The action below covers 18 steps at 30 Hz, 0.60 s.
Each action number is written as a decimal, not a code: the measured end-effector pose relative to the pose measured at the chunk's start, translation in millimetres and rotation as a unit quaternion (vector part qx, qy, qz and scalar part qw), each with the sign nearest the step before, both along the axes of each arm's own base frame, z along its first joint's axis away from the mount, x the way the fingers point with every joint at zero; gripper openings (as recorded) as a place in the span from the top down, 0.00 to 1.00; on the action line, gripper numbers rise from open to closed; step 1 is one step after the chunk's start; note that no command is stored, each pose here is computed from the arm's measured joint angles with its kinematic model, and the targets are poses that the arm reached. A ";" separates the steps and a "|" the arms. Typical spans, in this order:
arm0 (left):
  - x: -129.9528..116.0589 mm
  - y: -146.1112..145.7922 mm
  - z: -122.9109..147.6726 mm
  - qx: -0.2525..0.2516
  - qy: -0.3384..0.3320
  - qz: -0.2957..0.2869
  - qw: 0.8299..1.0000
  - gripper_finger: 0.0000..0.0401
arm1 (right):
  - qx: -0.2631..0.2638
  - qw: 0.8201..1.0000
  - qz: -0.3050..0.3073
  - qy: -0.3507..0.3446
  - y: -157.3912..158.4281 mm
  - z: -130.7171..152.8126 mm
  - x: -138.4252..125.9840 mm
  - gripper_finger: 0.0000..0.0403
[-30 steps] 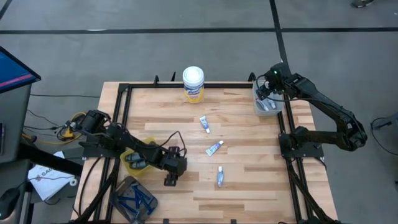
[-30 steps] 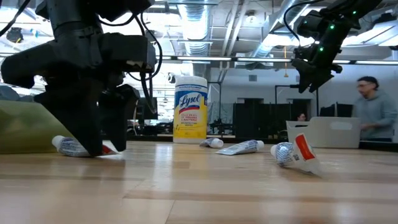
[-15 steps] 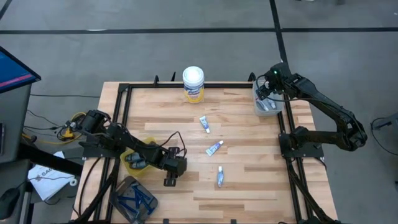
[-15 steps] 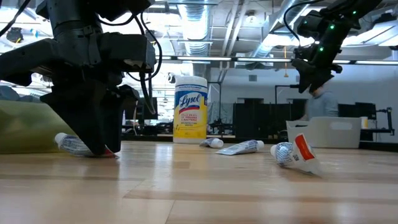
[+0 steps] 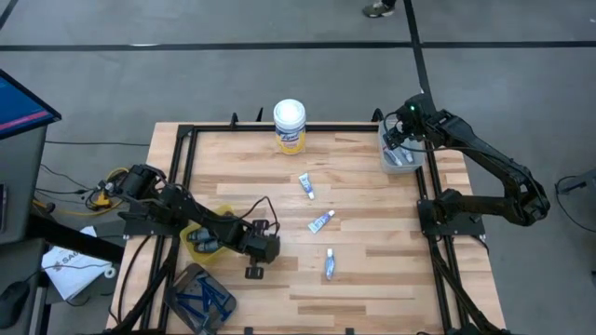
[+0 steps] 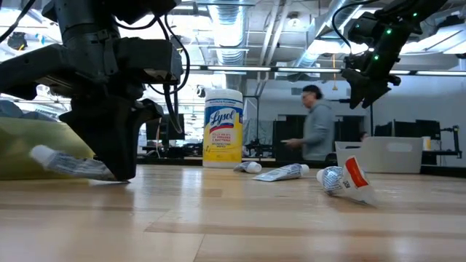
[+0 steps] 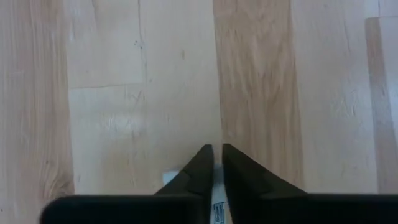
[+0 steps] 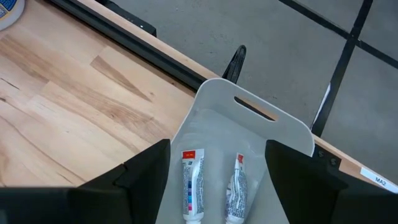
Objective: Pick & Place Travel size toiletries
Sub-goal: Put the white toothpaste into the gray bin
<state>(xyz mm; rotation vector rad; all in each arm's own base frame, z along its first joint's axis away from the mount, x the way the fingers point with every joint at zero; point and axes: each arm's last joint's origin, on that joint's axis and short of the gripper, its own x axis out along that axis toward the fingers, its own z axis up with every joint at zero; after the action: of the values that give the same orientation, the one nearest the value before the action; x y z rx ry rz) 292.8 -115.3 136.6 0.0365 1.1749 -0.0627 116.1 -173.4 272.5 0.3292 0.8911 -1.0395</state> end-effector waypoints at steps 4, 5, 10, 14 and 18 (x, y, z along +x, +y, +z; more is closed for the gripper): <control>0.5 1.3 0.0 -0.011 0.001 0.030 0.999 0.99 | 0.000 1.000 0.000 0.000 0.0 0.0 0.0 0.37; 0.8 2.2 0.0 -0.016 0.001 0.044 0.999 0.99 | 0.000 1.000 0.000 0.000 0.1 -0.1 0.0 0.37; 2.5 6.8 2.3 -0.035 -0.001 0.092 0.995 1.00 | 0.000 1.000 0.000 0.000 0.1 -0.1 0.0 0.37; 10.3 10.0 14.4 -0.044 -0.022 0.099 0.994 1.00 | 0.001 1.000 0.000 0.000 0.1 -0.1 -0.1 0.37; 12.1 17.9 27.3 -0.038 -0.044 0.088 0.994 1.00 | 0.003 1.000 0.004 0.000 0.8 -0.2 0.7 0.37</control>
<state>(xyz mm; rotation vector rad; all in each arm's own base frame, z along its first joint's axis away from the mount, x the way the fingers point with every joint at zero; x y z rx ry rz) 304.9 -97.4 163.9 -0.1293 1.0833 0.0493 116.8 -172.6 272.2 0.3304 0.8939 -1.0308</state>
